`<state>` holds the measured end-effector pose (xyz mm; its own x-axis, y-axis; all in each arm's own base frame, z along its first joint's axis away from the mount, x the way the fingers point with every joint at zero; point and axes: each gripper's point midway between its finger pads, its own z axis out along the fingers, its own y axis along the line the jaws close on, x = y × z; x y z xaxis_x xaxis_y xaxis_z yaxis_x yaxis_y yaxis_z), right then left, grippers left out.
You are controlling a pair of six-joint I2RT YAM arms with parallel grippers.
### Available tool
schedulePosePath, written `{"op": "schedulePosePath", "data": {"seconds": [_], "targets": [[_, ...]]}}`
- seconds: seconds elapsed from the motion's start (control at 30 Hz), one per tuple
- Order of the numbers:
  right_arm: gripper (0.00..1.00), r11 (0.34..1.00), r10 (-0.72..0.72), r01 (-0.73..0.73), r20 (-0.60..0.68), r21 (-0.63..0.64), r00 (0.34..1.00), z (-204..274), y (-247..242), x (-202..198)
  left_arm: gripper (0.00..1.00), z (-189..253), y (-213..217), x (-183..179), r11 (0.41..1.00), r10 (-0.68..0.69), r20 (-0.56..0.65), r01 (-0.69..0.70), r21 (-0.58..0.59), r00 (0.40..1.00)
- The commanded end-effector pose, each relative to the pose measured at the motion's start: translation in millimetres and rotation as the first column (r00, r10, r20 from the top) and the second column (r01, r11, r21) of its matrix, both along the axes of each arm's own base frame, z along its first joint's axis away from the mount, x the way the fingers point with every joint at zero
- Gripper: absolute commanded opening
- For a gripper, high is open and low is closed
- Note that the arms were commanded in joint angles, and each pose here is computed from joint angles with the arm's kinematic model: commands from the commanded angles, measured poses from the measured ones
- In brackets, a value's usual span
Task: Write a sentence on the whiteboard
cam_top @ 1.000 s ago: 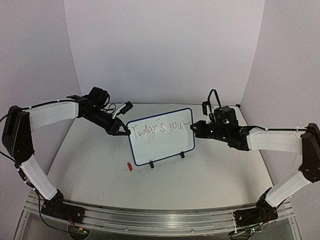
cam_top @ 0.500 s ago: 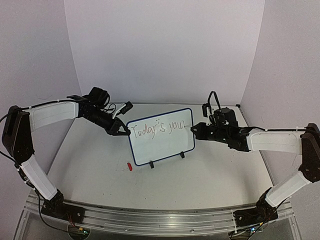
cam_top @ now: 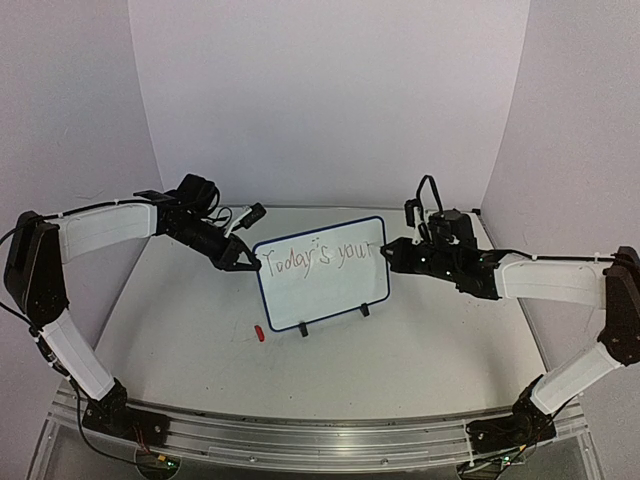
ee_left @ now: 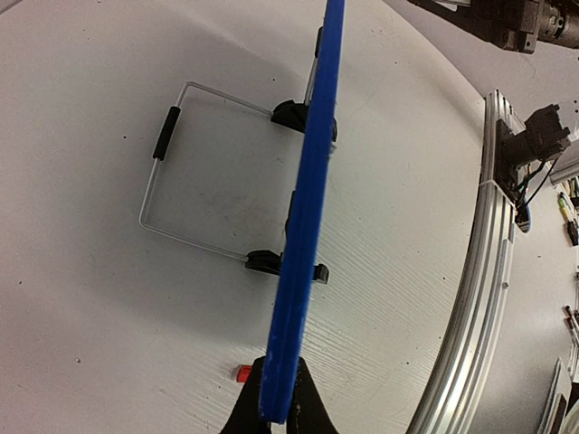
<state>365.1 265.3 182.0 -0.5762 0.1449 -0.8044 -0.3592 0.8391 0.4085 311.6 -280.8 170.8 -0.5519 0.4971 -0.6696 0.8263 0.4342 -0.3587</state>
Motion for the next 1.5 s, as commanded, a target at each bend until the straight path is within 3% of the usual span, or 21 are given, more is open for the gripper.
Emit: {"op": "schedulePosePath", "data": {"seconds": [0.0,0.4,0.77,1.07,1.47], "targets": [[0.0,0.998,-0.058,0.057,0.062,0.018,0.996,23,-7,11,0.0,-20,5,10,0.996,0.017,0.025,-0.02,0.09,1.0],[0.0,0.999,-0.033,0.03,0.071,0.04,0.997,32,-6,4,0.0,-20,5,9,0.996,0.017,0.025,-0.02,0.089,1.0],[0.0,0.966,0.219,-0.228,0.084,0.124,0.972,70,0,-65,0.0,-11,1,8,0.998,0.019,0.018,-0.02,0.052,1.0],[0.0,0.961,0.245,-0.249,0.048,0.123,0.968,68,0,-84,0.0,-8,-4,4,0.999,0.009,0.018,-0.01,0.04,1.0],[0.0,0.93,0.349,-0.35,0.028,0.112,0.937,37,82,-111,0.0,-6,-5,2,0.999,0.009,0.025,-0.009,0.036,1.0]]}}
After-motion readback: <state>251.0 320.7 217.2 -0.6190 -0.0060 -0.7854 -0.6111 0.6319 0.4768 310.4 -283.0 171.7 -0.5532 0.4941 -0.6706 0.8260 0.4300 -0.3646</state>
